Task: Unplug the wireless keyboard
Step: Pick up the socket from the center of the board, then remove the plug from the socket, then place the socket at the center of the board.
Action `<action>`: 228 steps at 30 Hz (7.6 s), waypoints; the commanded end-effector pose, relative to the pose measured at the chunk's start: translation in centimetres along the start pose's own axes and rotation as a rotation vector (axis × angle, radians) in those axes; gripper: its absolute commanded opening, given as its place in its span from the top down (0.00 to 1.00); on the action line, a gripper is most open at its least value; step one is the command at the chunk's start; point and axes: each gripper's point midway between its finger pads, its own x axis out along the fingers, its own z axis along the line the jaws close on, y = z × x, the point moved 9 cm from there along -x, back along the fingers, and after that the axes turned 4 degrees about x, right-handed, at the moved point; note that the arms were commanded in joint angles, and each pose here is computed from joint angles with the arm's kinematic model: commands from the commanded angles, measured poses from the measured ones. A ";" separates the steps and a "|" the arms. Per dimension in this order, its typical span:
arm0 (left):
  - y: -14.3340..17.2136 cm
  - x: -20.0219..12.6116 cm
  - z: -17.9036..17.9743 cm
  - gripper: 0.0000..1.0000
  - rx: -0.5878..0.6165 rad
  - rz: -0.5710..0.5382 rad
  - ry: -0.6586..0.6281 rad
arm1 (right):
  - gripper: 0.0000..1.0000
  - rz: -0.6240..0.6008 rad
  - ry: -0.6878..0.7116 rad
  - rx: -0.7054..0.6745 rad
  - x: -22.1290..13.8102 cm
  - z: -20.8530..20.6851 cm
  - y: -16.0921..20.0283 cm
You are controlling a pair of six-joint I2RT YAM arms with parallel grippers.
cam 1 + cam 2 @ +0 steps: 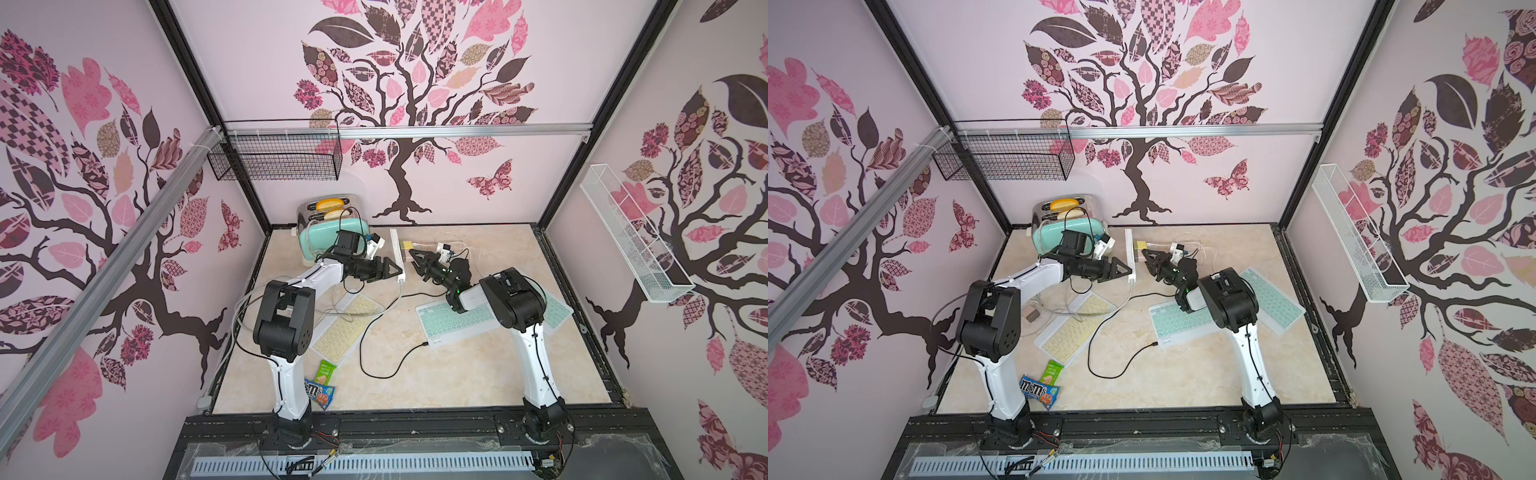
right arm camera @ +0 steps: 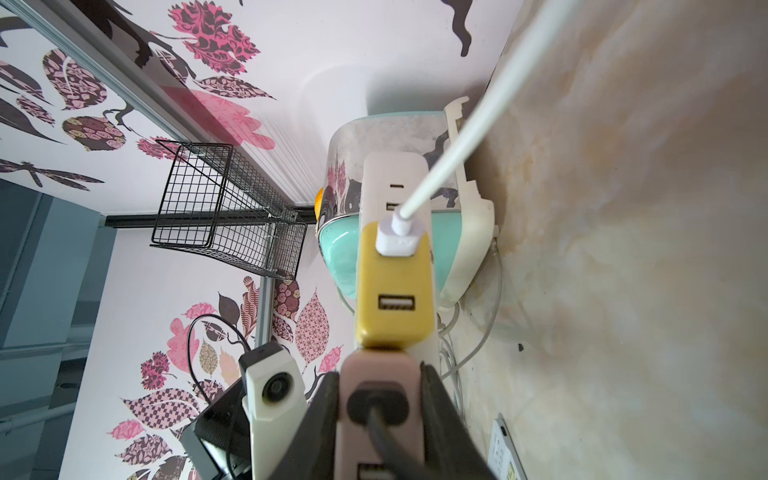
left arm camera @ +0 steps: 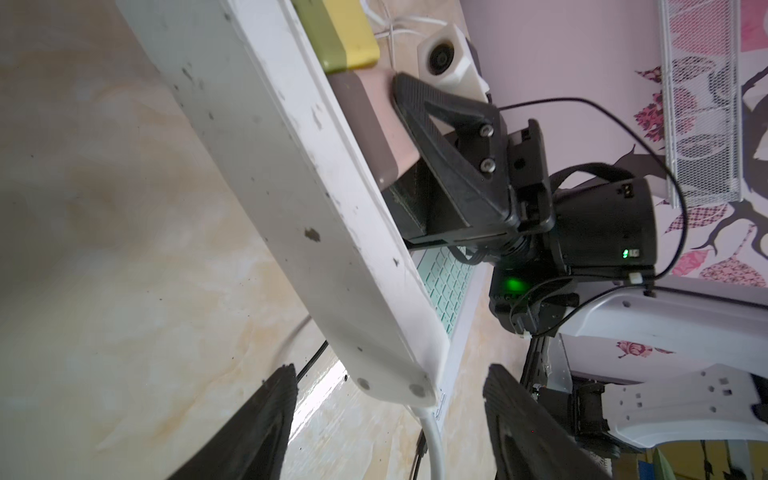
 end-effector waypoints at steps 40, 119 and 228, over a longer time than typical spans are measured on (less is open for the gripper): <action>-1.4 0.9 0.5 0.56 -0.024 -0.085 0.072 | 1.00 0.125 -0.206 -0.049 0.6 7.0 3.3; -5.1 -8.9 -7.1 1.00 0.041 -0.547 0.158 | 1.00 -0.050 -0.234 -0.125 0.1 7.6 4.0; -2.5 -5.1 -8.0 1.00 -0.019 -0.509 0.076 | 1.00 0.068 0.326 -0.417 -9.9 10.7 2.9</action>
